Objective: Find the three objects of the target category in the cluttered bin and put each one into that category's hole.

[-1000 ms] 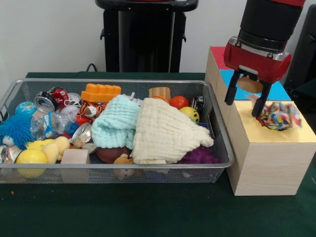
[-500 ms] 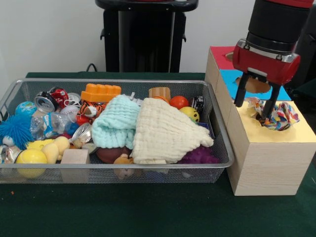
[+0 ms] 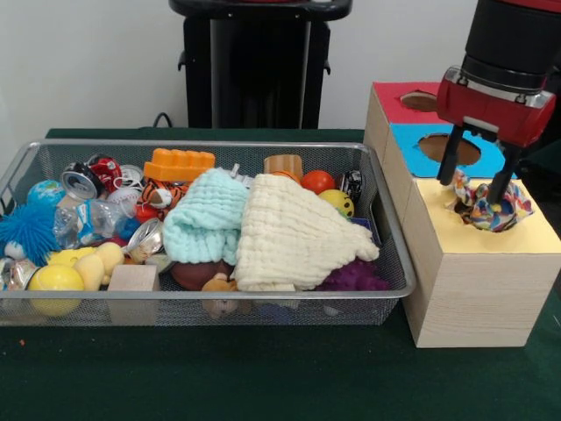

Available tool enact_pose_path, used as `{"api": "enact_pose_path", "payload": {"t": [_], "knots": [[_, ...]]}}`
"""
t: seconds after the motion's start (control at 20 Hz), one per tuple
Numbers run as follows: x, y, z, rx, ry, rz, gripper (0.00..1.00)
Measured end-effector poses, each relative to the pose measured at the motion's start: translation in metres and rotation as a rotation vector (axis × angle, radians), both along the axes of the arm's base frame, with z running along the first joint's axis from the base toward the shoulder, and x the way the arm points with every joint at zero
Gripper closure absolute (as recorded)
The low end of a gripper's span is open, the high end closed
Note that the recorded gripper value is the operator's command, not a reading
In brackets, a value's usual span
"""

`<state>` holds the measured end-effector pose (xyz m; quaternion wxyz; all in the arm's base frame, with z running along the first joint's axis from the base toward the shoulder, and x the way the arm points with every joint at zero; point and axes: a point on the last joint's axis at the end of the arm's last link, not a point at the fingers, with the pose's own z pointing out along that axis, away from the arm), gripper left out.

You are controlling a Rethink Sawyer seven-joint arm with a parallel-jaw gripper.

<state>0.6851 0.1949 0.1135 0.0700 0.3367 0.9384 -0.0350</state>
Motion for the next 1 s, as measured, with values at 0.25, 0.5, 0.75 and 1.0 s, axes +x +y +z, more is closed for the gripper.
{"api": "enact_pose_path", "payload": {"t": [0.25, 0.5, 0.75, 1.0], "knots": [[-0.0048, 0.0038, 0.0028, 0.024, 0.048, -0.017, 0.00], [-0.0076, 0.0043, 0.0029, 0.033, 0.074, -0.024, 0.00], [-0.0078, 0.0043, 0.0020, 0.033, 0.076, -0.025, 0.00], [-0.0080, 0.0047, 0.0014, 0.033, 0.076, -0.025, 0.00]]}}
